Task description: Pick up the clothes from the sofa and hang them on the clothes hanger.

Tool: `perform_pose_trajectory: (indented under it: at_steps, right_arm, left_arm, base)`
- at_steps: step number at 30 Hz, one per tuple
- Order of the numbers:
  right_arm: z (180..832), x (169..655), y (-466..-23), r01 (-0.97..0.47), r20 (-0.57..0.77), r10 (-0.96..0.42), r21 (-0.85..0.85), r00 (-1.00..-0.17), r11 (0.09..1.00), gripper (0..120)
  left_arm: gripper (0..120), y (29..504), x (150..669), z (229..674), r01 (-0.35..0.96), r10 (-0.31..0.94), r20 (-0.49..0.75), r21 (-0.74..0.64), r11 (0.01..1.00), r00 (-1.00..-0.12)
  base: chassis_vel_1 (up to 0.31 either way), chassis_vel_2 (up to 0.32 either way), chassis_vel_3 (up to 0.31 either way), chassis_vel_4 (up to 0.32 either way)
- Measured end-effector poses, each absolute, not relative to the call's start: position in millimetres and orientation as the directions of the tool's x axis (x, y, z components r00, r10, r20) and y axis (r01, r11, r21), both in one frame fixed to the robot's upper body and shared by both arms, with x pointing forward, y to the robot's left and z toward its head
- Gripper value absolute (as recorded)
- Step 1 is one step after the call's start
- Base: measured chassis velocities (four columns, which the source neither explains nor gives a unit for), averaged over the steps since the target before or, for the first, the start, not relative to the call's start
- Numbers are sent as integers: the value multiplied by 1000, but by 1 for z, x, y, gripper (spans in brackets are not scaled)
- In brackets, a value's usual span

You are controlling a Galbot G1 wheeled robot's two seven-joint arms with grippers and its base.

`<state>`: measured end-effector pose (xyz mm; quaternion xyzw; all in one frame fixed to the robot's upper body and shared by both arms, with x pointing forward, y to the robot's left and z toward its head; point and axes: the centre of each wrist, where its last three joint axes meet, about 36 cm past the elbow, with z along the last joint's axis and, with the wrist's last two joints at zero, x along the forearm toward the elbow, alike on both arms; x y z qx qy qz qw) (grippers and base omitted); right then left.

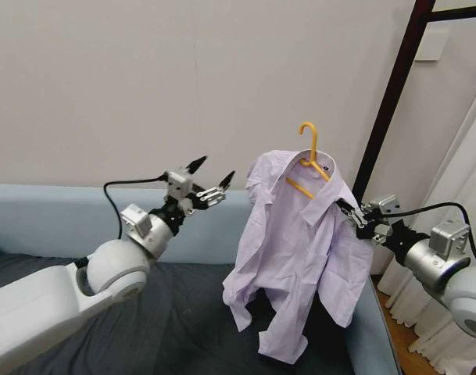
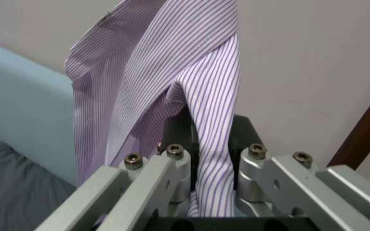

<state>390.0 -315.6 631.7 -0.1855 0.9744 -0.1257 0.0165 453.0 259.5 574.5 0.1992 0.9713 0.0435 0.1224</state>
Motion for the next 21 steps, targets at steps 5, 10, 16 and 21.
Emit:
perform_pose_trajectory:
  at_steps: [5, 10, 16, 21]
  right_arm:
    - [639, 383, -310, -354, 9, -364, -263, -931, 898, 8]
    - [677, 366, -301, -332, 7, -344, -289, -939, 898, 8]
    - [688, 359, -296, -313, 18, -323, -302, -946, 900, 8]
    - [687, 358, -295, -297, 25, -304, -300, -952, 906, 8]
  left_arm:
    - [100, 282, 435, 543, 296, 308, -173, 95, 951, -935]
    - [100, 282, 370, 455, 230, 230, -95, 10, 973, -968]
    - [100, 281, 327, 419, 105, 102, -82, -33, 994, -991]
    - [100, 283, 298, 401, 42, 39, -90, -31, 999, -995]
  base:
    - [0, 0, 0, 0]
    - [0, 0, 0, 0]
    - [0, 0, 0, 0]
    - [0, 0, 0, 0]
